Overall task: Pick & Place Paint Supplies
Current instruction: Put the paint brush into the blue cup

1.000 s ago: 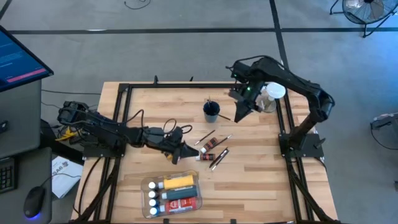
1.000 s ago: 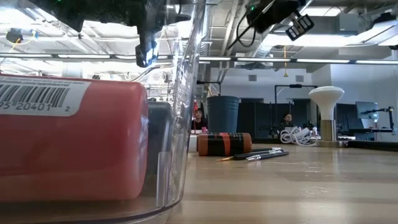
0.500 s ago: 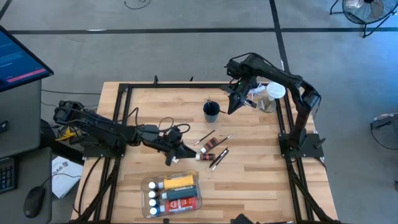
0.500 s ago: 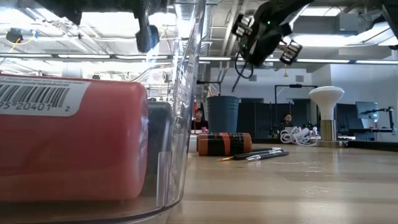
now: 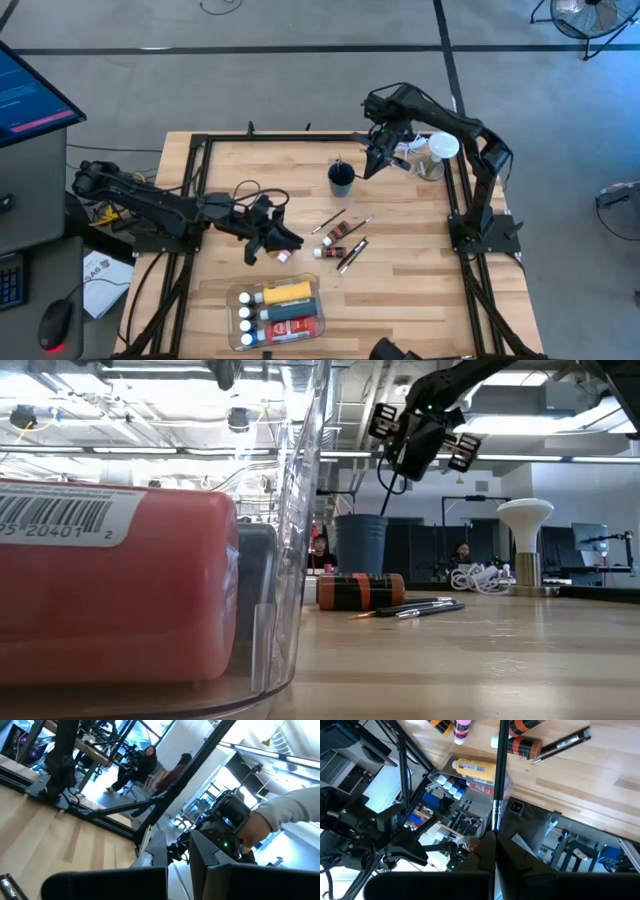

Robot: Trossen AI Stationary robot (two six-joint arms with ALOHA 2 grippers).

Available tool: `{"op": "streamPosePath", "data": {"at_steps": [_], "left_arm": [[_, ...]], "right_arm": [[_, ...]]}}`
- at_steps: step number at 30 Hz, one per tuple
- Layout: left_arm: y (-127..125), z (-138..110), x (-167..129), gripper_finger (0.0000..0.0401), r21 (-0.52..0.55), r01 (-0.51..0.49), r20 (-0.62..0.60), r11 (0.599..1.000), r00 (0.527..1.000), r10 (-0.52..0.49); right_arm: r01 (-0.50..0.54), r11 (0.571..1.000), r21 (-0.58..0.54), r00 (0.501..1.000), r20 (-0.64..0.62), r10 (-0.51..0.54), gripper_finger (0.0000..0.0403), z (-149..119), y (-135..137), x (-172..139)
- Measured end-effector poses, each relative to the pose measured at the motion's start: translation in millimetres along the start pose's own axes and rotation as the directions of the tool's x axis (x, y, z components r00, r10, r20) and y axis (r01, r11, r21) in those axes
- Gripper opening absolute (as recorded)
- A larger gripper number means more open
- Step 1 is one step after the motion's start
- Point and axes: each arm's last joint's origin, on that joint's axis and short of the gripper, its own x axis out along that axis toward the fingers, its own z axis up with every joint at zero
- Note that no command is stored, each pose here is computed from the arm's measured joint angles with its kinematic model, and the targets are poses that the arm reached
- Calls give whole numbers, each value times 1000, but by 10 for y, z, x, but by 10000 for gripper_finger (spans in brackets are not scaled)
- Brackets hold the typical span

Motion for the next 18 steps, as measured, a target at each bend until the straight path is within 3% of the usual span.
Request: {"op": "streamPosePath", "data": {"at_steps": [18], "left_arm": [[-110,-147,1,2,7,24,-84,1000,996,-23]], "right_arm": [[-92,996,3,995,41,91,0,92,156,30]]}}
